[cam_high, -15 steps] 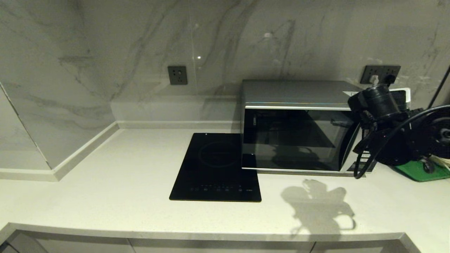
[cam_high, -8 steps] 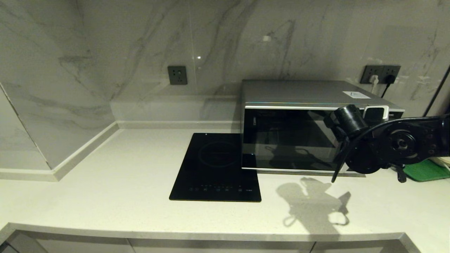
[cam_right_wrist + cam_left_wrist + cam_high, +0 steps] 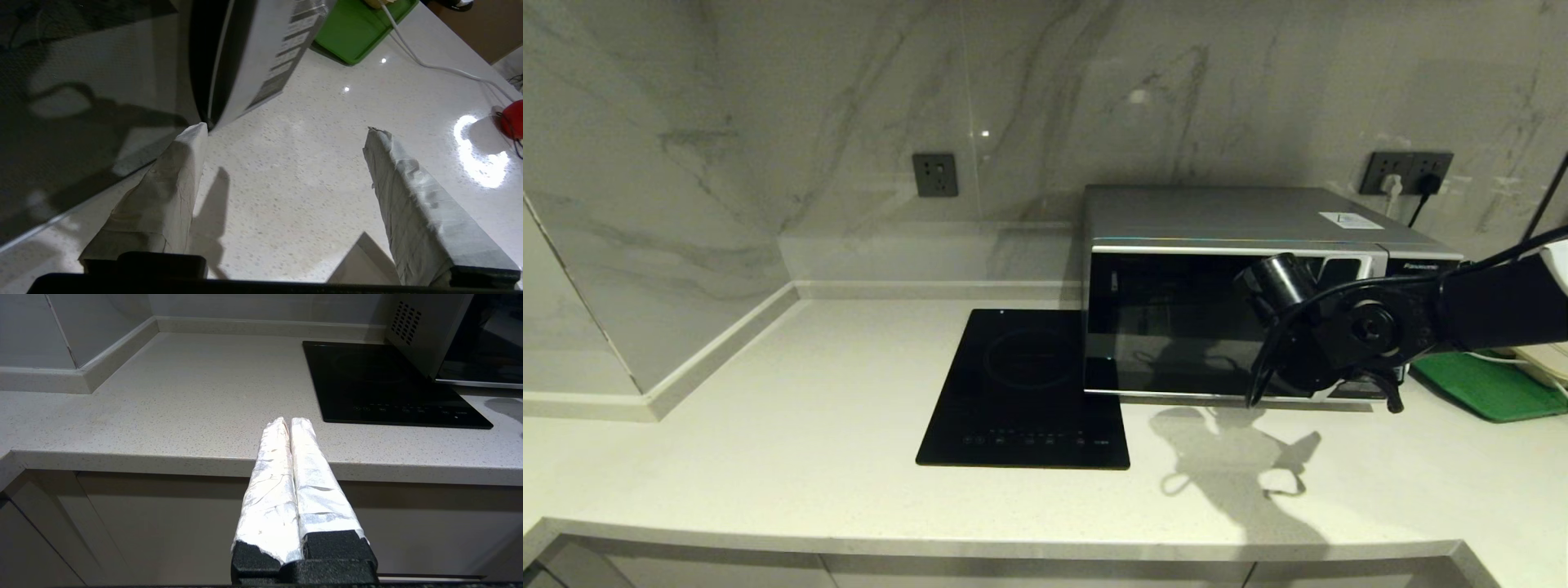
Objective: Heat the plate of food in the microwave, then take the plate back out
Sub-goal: Open the microwave oven
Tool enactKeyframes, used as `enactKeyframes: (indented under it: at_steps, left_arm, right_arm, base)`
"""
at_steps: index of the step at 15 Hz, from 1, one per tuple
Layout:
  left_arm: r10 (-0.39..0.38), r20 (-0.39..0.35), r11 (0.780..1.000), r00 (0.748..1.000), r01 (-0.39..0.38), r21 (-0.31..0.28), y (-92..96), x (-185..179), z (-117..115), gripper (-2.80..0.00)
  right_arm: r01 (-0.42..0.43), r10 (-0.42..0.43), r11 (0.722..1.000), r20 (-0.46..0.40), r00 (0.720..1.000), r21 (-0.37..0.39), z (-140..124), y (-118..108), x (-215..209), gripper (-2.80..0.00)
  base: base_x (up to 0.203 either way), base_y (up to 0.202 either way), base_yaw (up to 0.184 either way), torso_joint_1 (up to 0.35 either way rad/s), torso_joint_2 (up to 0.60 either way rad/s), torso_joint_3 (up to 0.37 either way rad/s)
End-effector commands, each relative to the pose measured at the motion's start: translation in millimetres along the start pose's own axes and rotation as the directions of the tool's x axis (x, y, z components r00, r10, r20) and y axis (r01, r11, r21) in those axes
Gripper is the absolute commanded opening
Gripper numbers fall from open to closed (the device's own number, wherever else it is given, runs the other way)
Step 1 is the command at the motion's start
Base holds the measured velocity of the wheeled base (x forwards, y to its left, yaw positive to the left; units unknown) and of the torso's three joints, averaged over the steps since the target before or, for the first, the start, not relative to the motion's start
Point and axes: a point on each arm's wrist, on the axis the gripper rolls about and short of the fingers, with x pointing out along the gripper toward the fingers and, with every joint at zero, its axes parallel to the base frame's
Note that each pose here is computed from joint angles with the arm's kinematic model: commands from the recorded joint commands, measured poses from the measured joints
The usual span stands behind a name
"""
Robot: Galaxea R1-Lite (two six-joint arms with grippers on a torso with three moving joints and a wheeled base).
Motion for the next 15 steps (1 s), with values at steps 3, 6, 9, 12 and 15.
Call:
enactKeyframes:
  at_steps: [3, 6, 9, 12, 15]
  left_arm:
    - [0.0, 0.0, 1.0, 1.0, 0.0, -0.001, 0.0, 0.0, 0.0, -2.8]
    - [0.0, 0.0, 1.0, 1.0, 0.0, -0.001, 0.0, 0.0, 0.0, -2.8]
    - [0.002, 0.0, 1.0, 1.0, -0.002, -0.001, 0.0, 0.0, 0.0, -2.8]
    - [0.0, 0.0, 1.0, 1.0, 0.0, -0.001, 0.0, 0.0, 0.0, -2.8]
    - [0.0, 0.0, 1.0, 1.0, 0.0, -0.001, 0.0, 0.0, 0.0, -2.8]
  right_arm:
    - [0.034, -0.035, 0.999, 0.003, 0.999, 0.043, 4.9, 16.3, 20.3, 0.0]
    - [0.066, -0.066, 0.996, -0.003, 0.998, 0.06, 8.9, 19.6, 37.3, 0.0]
    - [0.1, -0.099, 0.992, -0.016, 0.995, 0.075, 11.4, 18.1, 55.3, 0.0]
    - [0.12, -0.118, 0.989, -0.02, 0.993, 0.088, 14.2, 15.5, 64.6, 0.0]
    - [0.138, -0.136, 0.985, -0.027, 0.99, 0.099, 16.2, 10.0, 71.3, 0.0]
  base:
    - [0.0, 0.0, 0.0, 0.0, 0.0, 0.0]
    - [0.0, 0.0, 0.0, 0.0, 0.0, 0.0]
    - [0.0, 0.0, 0.0, 0.0, 0.0, 0.0]
    - [0.0, 0.0, 0.0, 0.0, 0.0, 0.0]
    - [0.0, 0.0, 0.0, 0.0, 0.0, 0.0]
